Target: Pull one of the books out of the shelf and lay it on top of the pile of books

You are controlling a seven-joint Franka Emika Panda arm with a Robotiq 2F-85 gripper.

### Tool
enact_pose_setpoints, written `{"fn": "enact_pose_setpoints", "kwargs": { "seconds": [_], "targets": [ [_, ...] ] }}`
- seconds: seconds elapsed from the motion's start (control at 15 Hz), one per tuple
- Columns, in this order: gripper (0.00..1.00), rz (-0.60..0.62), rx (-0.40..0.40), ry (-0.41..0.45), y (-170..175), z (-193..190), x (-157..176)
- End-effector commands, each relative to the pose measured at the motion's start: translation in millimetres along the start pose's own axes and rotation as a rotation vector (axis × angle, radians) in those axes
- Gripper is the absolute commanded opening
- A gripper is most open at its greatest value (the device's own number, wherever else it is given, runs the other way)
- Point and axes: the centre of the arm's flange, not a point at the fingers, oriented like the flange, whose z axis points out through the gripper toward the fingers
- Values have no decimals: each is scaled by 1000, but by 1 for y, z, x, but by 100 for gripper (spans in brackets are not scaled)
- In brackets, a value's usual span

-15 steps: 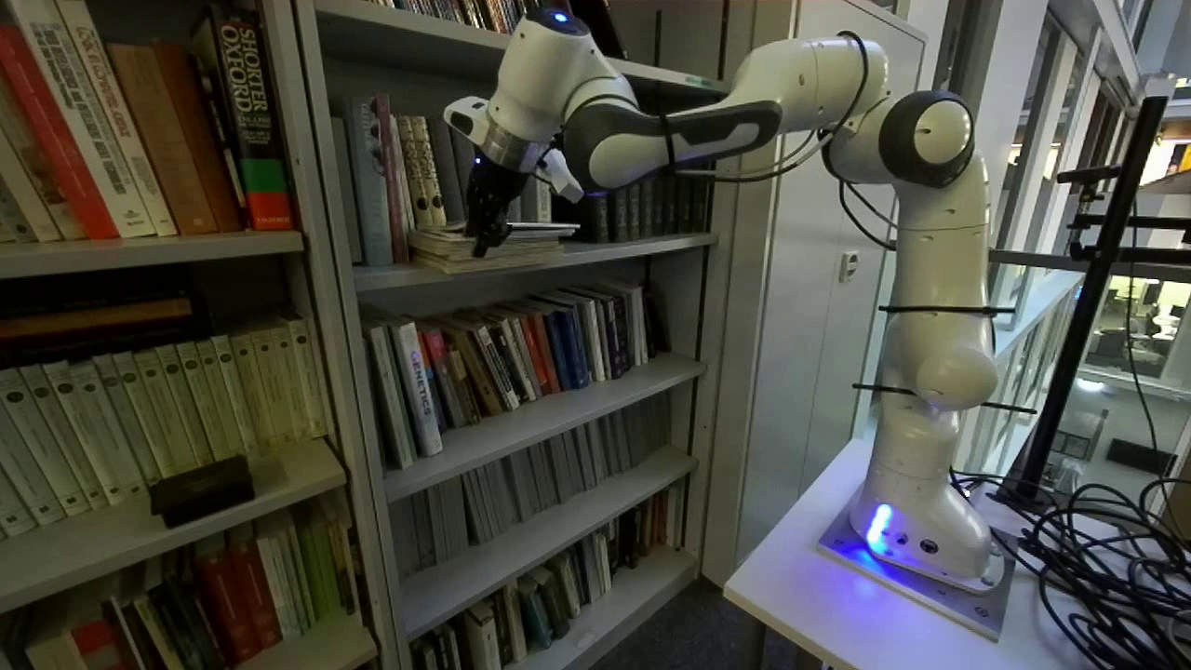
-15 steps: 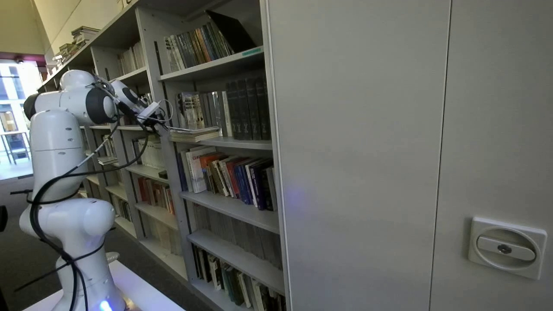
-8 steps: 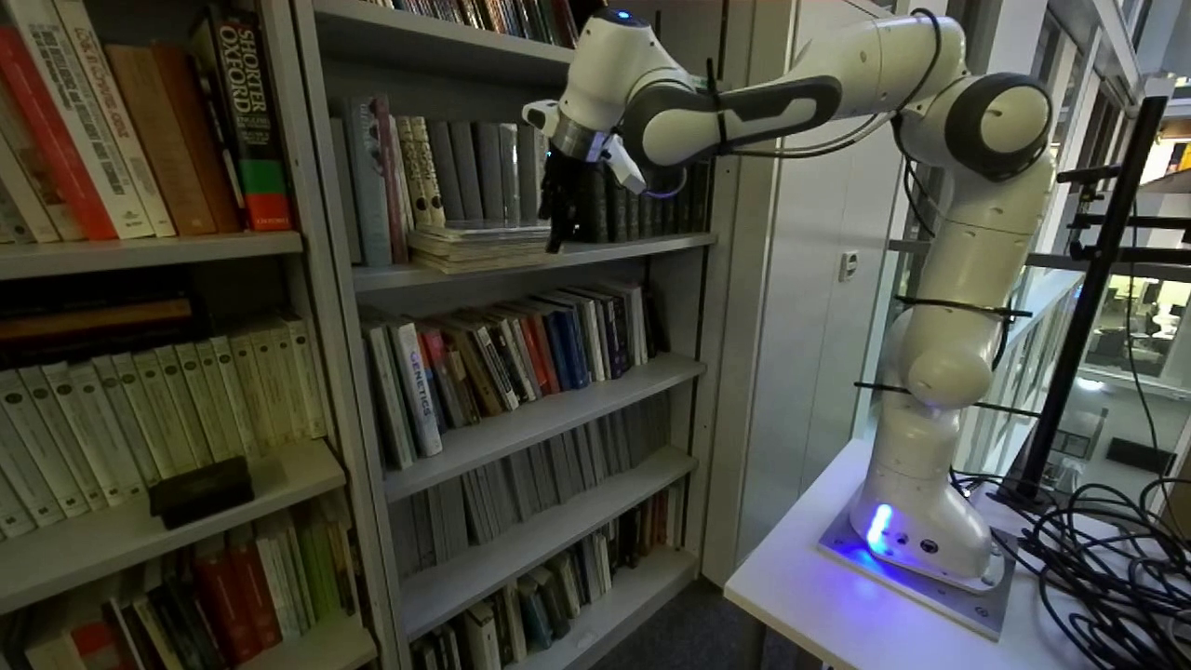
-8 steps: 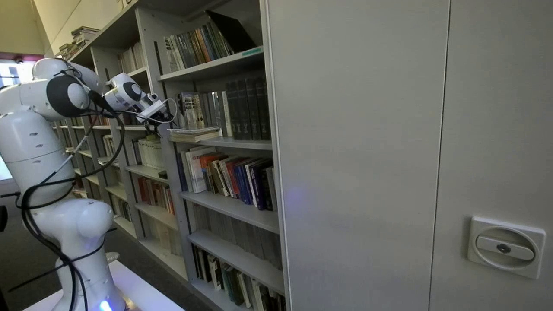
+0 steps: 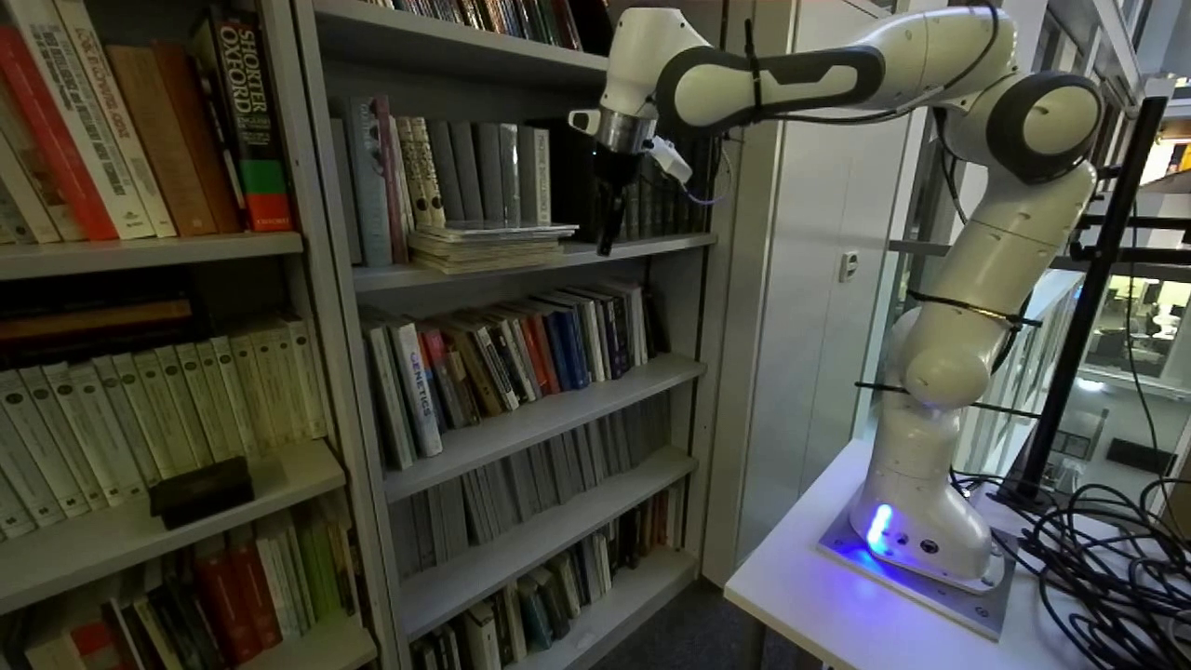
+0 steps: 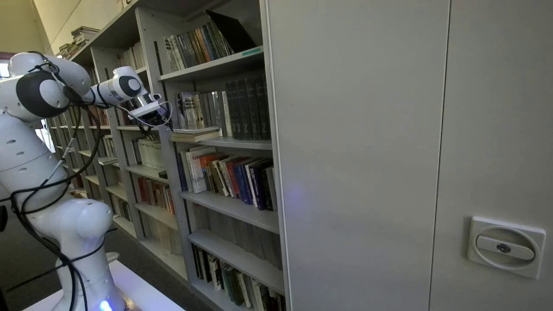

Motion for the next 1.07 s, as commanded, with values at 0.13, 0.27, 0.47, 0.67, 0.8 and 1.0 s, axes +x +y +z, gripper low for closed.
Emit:
{"fn": "enact_pose_setpoints", "kwargs": {
  "seconds": [0.13,0.27,0.47,0.67,0.8,1.0],
  "targets": [
    [100,27,289,-35,-22,-26,-8],
    [100,15,389,41,-30,-34,2],
    [100,3,492,132,-39,-38,17],
    [100,19,462,94,-46,-36,13],
    [100,20,466,93,-45,-34,13],
    [100,20,467,94,-45,-35,13]
  ]
}}
